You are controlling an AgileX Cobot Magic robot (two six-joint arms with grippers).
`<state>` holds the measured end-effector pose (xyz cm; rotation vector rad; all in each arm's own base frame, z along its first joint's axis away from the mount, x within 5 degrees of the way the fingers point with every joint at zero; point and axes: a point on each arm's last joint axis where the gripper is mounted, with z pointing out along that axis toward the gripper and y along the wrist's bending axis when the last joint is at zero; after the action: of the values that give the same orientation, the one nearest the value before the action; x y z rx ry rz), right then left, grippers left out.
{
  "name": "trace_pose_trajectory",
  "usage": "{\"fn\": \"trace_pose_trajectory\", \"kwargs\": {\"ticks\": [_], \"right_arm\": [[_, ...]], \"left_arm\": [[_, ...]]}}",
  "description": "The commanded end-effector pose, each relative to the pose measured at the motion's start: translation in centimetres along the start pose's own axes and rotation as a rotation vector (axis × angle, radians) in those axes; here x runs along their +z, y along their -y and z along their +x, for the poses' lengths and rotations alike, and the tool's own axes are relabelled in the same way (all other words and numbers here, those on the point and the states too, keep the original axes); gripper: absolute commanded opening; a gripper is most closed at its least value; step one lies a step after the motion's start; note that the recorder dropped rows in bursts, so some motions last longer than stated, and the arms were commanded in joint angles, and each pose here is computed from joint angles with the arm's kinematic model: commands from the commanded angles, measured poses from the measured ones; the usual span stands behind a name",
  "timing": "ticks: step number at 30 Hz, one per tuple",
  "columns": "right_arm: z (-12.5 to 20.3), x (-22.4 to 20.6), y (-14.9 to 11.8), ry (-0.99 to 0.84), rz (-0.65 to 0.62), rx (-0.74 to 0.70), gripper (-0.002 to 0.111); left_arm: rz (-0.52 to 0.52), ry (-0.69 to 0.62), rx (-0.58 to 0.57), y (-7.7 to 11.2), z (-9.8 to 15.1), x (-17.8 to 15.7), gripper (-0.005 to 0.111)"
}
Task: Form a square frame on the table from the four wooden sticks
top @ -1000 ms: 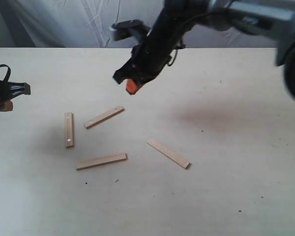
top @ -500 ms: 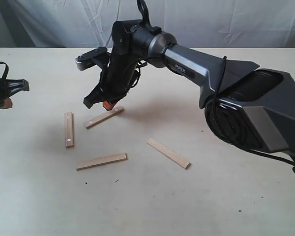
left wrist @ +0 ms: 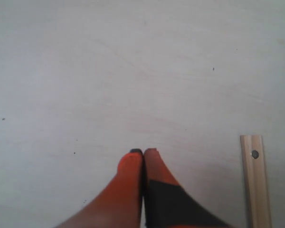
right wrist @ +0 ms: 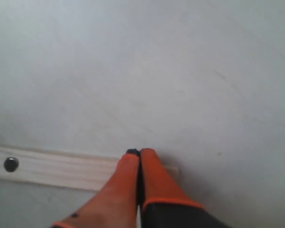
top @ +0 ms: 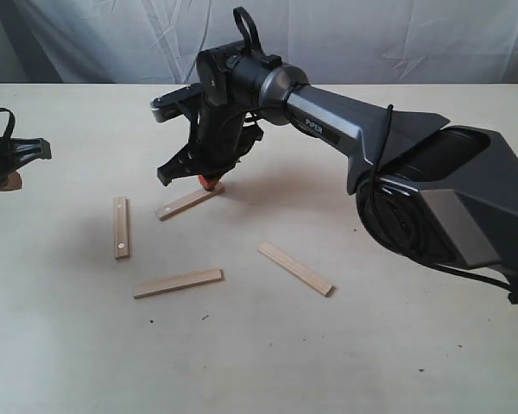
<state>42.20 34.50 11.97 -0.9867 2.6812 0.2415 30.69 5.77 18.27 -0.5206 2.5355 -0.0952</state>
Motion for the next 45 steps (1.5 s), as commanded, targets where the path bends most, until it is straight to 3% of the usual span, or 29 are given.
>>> {"fn": "trace_pose_trajectory", "kwargs": {"ticks": [1, 11, 17, 23, 28, 36, 45], "right_arm": [[1.0, 0.3, 3.6, -0.082, 0.098, 0.143, -0.001], [2.7, -0.7, 11.9, -0.121, 0.19, 0.423, -0.001], [3.3, -1.1, 14.0, -0.111, 0.2, 0.556, -0.001], [2.8, -2.4, 13.8, -0.082, 0.194, 0.578, -0.001], [1.4, -4.9, 11.5, -0.036, 0.125, 0.437, -0.001], [2.0, -1.2, 6.3, -0.135, 0.038, 0.35, -0.001], [2.2, -0.7, 5.8, -0.148, 0.067, 0.319, -0.001]], "left_arm": [[0.002, 0.005, -0.011, 0.0, -0.2, 0.0, 0.0], [0.002, 0.003, -0.011, 0.0, -0.2, 0.0, 0.0], [0.007, 0.003, -0.025, 0.0, -0.2, 0.0, 0.0], [0.007, 0.001, -0.025, 0.0, -0.1, 0.0, 0.0], [0.008, 0.005, -0.028, 0.0, -0.2, 0.0, 0.0], [0.01, 0.002, -0.029, 0.1, -0.1, 0.0, 0.0], [0.013, 0.001, -0.038, 0.1, -0.1, 0.0, 0.0]]}}
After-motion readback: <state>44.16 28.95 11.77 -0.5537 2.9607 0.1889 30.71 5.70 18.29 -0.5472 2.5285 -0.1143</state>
